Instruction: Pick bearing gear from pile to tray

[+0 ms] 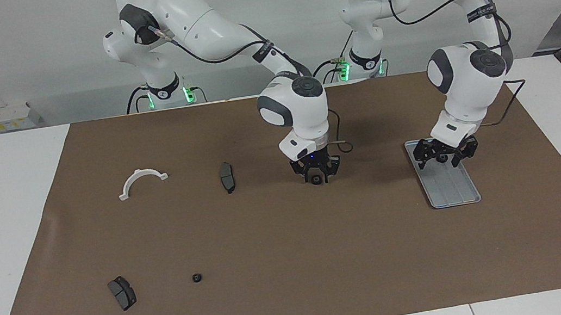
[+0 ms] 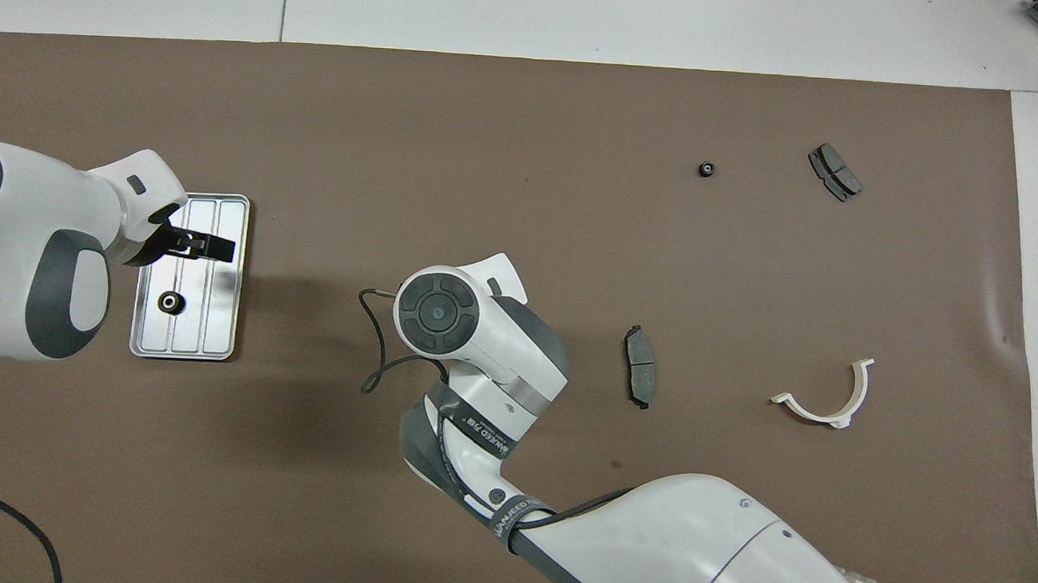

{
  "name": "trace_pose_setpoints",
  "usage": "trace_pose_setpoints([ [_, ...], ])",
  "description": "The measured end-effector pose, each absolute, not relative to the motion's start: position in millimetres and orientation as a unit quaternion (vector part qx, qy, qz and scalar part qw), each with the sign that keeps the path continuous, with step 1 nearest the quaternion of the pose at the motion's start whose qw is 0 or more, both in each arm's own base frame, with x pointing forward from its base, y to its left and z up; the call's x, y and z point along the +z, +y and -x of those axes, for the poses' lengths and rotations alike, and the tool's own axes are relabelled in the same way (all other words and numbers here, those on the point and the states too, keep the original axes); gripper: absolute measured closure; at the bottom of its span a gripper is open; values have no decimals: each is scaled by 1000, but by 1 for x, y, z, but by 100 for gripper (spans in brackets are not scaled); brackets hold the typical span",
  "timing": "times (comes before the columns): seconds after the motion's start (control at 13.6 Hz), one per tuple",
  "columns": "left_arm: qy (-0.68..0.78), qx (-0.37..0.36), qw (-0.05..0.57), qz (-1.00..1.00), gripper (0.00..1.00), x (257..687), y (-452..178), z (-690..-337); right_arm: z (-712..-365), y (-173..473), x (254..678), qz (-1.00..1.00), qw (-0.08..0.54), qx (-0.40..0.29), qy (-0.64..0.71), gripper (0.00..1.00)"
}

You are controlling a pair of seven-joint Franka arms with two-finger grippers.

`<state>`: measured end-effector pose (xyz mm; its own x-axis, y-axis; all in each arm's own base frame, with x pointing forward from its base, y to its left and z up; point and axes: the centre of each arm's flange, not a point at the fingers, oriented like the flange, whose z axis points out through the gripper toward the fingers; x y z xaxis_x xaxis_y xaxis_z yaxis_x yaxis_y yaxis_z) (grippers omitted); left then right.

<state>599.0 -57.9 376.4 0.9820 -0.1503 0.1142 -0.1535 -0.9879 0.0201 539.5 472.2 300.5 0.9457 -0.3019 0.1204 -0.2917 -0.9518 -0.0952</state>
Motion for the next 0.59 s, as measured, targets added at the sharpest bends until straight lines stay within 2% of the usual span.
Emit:
trace_pose_setpoints([
  [0.15,-50,65,23,-996,0,381,-100,-607,-554,456,314,983,40,-77,159,1],
  [0.37,-28,68,40,-997,0,374,-197,-606,-594,391,358,982,32,-97,158,0],
  [0.59,-30,62,48,-996,0,359,-265,-591,-628,301,390,985,16,-109,134,0],
])
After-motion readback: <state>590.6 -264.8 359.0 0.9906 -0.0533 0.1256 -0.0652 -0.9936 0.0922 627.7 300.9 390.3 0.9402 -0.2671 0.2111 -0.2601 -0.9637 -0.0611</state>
